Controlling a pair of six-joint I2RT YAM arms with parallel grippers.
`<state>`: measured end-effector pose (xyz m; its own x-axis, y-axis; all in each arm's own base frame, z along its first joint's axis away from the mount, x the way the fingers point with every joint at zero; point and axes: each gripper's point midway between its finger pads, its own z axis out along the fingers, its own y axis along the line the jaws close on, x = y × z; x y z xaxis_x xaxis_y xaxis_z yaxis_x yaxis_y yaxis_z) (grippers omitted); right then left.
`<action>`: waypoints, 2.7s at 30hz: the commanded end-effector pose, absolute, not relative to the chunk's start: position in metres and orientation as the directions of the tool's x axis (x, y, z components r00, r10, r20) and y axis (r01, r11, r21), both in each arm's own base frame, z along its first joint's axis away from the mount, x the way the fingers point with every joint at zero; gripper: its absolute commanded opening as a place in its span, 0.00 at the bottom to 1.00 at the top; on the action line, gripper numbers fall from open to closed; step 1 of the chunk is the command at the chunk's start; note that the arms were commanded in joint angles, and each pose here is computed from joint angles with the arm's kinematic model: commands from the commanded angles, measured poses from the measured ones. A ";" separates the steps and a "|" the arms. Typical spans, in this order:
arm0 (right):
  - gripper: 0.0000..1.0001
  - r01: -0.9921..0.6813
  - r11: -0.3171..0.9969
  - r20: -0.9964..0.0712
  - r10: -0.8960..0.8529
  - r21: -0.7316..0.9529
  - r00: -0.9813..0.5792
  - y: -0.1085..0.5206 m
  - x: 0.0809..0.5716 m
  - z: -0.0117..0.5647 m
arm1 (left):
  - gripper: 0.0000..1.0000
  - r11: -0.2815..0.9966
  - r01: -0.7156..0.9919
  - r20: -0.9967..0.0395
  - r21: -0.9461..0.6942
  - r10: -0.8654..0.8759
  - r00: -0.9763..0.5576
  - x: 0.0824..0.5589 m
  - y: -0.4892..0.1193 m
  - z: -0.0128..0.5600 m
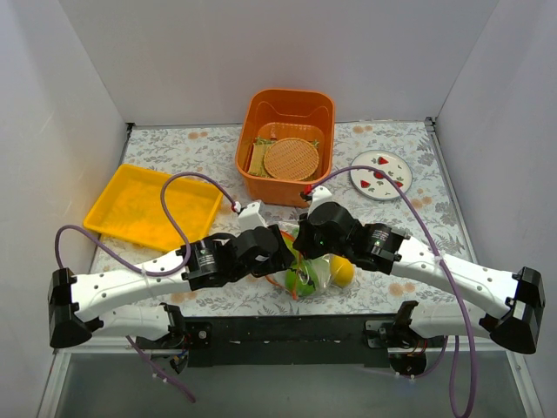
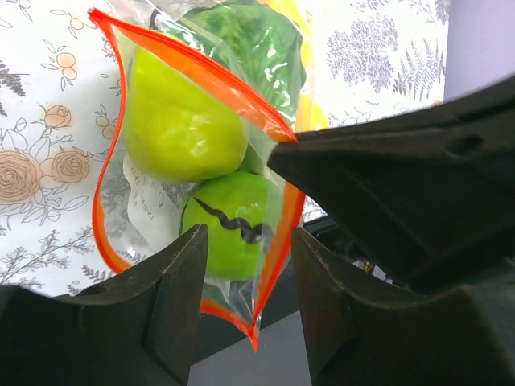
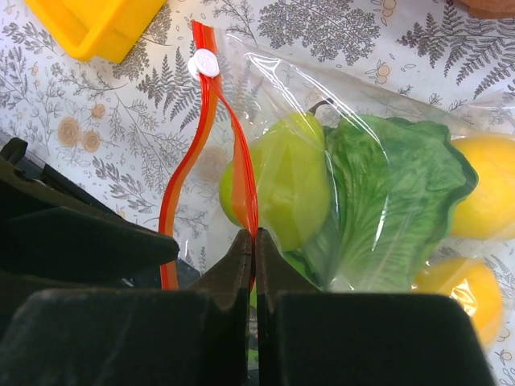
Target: Open the zip-top bag and remove the fake food
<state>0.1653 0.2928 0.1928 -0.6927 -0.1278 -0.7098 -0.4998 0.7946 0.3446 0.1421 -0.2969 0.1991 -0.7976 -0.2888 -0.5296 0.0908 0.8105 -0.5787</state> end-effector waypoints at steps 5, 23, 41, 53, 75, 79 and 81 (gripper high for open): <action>0.01 -0.482 0.779 -0.764 -0.005 0.401 -0.645 0.295 0.173 0.232 | 0.53 0.750 -0.060 -0.474 -0.659 -0.476 -0.741 0.169 -0.294 0.191; 0.01 -0.482 0.763 -0.757 0.014 0.430 -0.653 0.298 0.165 0.231 | 0.68 0.721 -0.141 -0.430 -0.679 -0.546 -0.719 0.199 -0.297 0.153; 0.01 -0.488 0.755 -0.756 0.016 0.438 -0.655 0.301 0.158 0.231 | 0.76 0.750 -0.134 -0.468 -0.648 -0.530 -0.707 0.210 -0.306 0.127; 0.01 -0.479 0.769 -0.759 0.012 0.423 -0.651 0.296 0.157 0.227 | 0.47 0.751 -0.054 -0.527 -0.658 -0.510 -0.680 0.217 -0.308 0.139; 0.01 -0.395 0.872 -0.797 -0.009 0.290 -0.604 0.273 0.179 0.207 | 0.40 0.752 0.075 -0.483 -0.655 -0.341 -0.806 0.170 -0.297 0.160; 0.01 -0.388 0.876 -0.795 -0.010 0.285 -0.607 0.272 0.181 0.204 | 0.39 0.759 0.096 -0.497 -0.644 -0.320 -0.807 0.164 -0.286 0.163; 0.01 -0.387 0.877 -0.793 -0.012 0.285 -0.609 0.272 0.181 0.201 | 0.36 0.762 0.107 -0.499 -0.639 -0.304 -0.812 0.160 -0.284 0.163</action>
